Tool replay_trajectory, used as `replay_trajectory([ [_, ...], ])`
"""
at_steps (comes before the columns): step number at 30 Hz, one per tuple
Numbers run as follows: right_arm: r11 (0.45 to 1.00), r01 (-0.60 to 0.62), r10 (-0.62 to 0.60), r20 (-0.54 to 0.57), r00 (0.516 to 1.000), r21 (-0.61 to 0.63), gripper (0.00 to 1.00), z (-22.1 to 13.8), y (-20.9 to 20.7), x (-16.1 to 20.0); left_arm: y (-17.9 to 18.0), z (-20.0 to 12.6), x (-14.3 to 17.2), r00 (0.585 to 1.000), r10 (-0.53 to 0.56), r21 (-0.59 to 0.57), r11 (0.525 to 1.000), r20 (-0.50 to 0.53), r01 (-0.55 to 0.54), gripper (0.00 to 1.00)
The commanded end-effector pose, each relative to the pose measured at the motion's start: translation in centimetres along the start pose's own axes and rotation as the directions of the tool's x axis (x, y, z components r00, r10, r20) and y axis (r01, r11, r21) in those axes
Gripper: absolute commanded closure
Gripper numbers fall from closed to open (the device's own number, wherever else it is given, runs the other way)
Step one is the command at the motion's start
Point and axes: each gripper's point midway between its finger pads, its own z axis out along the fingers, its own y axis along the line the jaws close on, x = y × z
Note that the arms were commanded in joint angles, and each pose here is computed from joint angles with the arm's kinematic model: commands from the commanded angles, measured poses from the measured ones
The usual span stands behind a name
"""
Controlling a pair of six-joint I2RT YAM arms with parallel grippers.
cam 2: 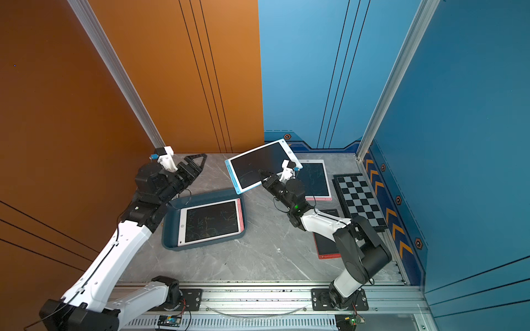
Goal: Take out the writing tablet from the storage box
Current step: Place the writing tablet at the center of the board.
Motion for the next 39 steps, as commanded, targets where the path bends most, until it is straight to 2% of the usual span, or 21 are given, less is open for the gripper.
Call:
replay_trajectory([
  [1,0.969,0.248,-0.242,-0.196,0.950,0.006,1.00,-1.8,1.5,1.0,-1.3,2.0,3.7,0.954,0.082,0.120,0.992,-0.288,-0.050,0.11],
  [4,0.947,0.322,-0.309,-0.260,0.915,0.008,1.00,-3.9,2.1,0.6,-2.5,3.5,5.1,0.896,0.139,0.226,0.973,-0.422,-0.045,0.07],
  [8,0.965,0.261,-0.260,-0.267,0.928,-0.031,1.00,-5.9,2.8,-0.5,-2.7,5.9,6.7,0.835,0.187,0.307,0.951,-0.517,-0.022,0.04],
  [11,0.965,0.251,-0.262,-0.290,0.920,-0.076,1.00,-6.8,3.7,-0.1,-3.0,7.2,8.8,0.784,0.201,0.353,0.935,-0.588,0.024,0.03],
  [14,0.965,0.247,-0.263,-0.315,0.912,-0.092,1.00,-7.4,4.0,0.1,-3.9,8.0,11.2,0.736,0.234,0.397,0.916,-0.636,0.052,0.03],
  [21,0.961,0.237,-0.273,-0.332,0.903,-0.143,1.00,-8.0,5.1,0.0,-4.7,8.9,15.0,0.671,0.275,0.433,0.898,-0.689,0.076,0.06],
  [25,0.956,0.243,-0.286,-0.334,0.898,-0.165,1.00,-8.3,5.4,0.1,-5.2,9.2,16.2,0.649,0.287,0.445,0.891,-0.704,0.089,0.13],
  [26,0.955,0.245,-0.289,-0.334,0.897,-0.167,1.00,-8.3,5.4,0.1,-5.3,9.3,16.5,0.645,0.287,0.445,0.891,-0.708,0.093,0.20],
  [30,0.951,0.253,-0.300,-0.328,0.896,-0.179,1.00,-8.7,5.6,-0.1,-5.5,9.6,17.1,0.635,0.285,0.442,0.891,-0.718,0.101,0.36],
  [32,0.948,0.256,-0.306,-0.323,0.896,-0.187,1.00,-8.9,5.7,-0.3,-5.2,9.7,16.7,0.644,0.281,0.435,0.896,-0.711,0.090,0.34],
  [39,0.950,0.248,-0.301,-0.334,0.893,-0.192,1.00,-9.5,5.7,-0.2,-3.8,10.0,12.6,0.726,0.265,0.401,0.916,-0.634,0.015,0.25],
])
